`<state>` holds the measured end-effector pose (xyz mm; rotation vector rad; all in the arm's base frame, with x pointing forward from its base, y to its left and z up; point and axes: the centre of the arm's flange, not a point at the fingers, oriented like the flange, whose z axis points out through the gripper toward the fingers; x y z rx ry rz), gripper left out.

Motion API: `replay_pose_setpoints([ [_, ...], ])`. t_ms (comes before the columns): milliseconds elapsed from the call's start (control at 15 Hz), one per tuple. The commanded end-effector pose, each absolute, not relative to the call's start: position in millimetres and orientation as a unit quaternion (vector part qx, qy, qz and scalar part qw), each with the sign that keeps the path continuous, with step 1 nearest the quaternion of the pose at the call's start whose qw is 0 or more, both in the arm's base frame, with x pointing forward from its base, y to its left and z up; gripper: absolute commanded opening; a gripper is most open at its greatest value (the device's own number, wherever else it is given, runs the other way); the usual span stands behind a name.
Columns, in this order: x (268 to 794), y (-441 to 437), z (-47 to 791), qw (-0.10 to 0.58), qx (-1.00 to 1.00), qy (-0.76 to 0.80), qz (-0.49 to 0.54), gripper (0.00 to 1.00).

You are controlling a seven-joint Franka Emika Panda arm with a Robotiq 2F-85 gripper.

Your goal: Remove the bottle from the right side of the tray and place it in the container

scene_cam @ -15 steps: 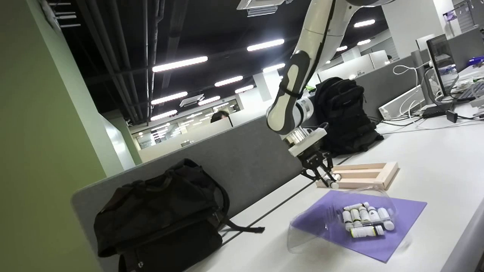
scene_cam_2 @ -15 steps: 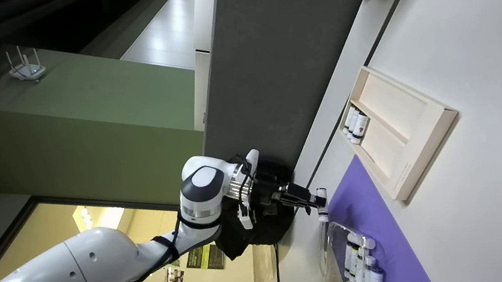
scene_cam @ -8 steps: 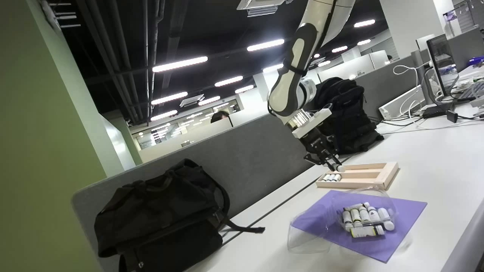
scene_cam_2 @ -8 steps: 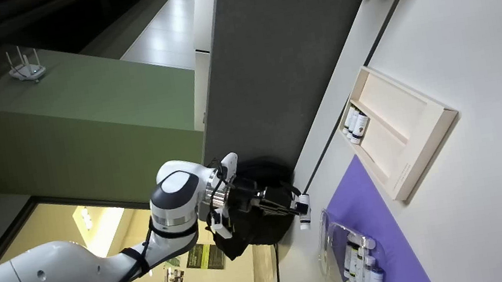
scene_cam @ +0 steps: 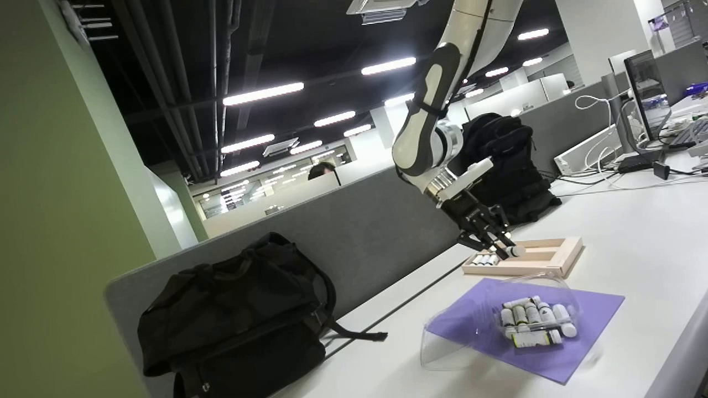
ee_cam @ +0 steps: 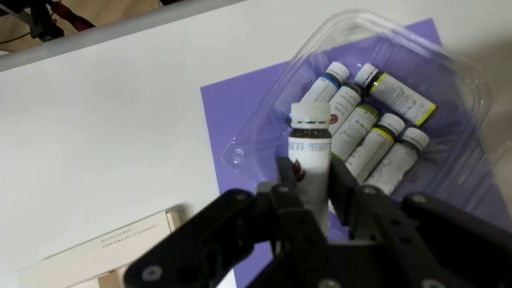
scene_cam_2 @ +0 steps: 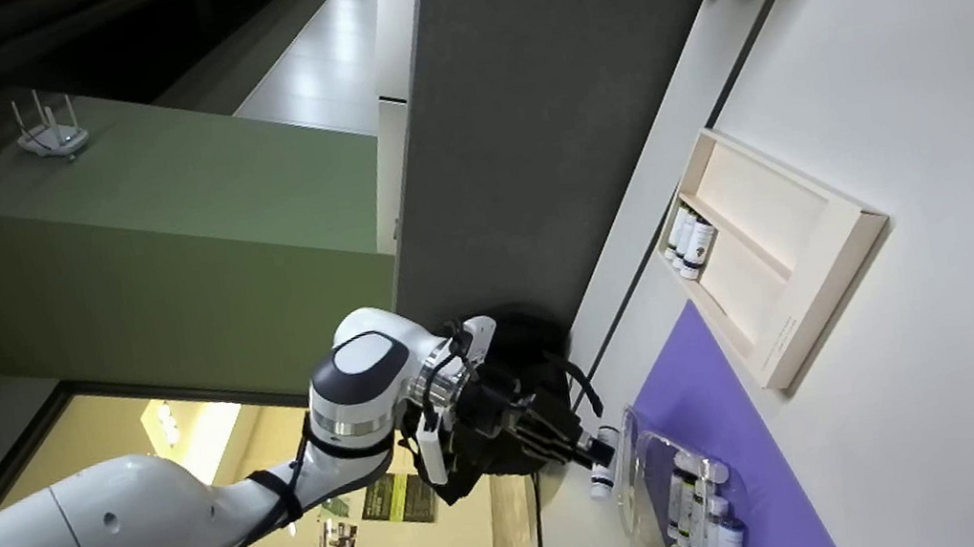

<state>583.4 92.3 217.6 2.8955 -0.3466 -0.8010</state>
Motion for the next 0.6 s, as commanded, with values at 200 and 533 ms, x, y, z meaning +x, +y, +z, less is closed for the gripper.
replay_pose_setpoints([
  [200,596,82,217,0.02,0.938,-0.058,-0.342,0.8],
  [533,592,76,216,0.018,0.943,-0.059,-0.326,0.84],
])
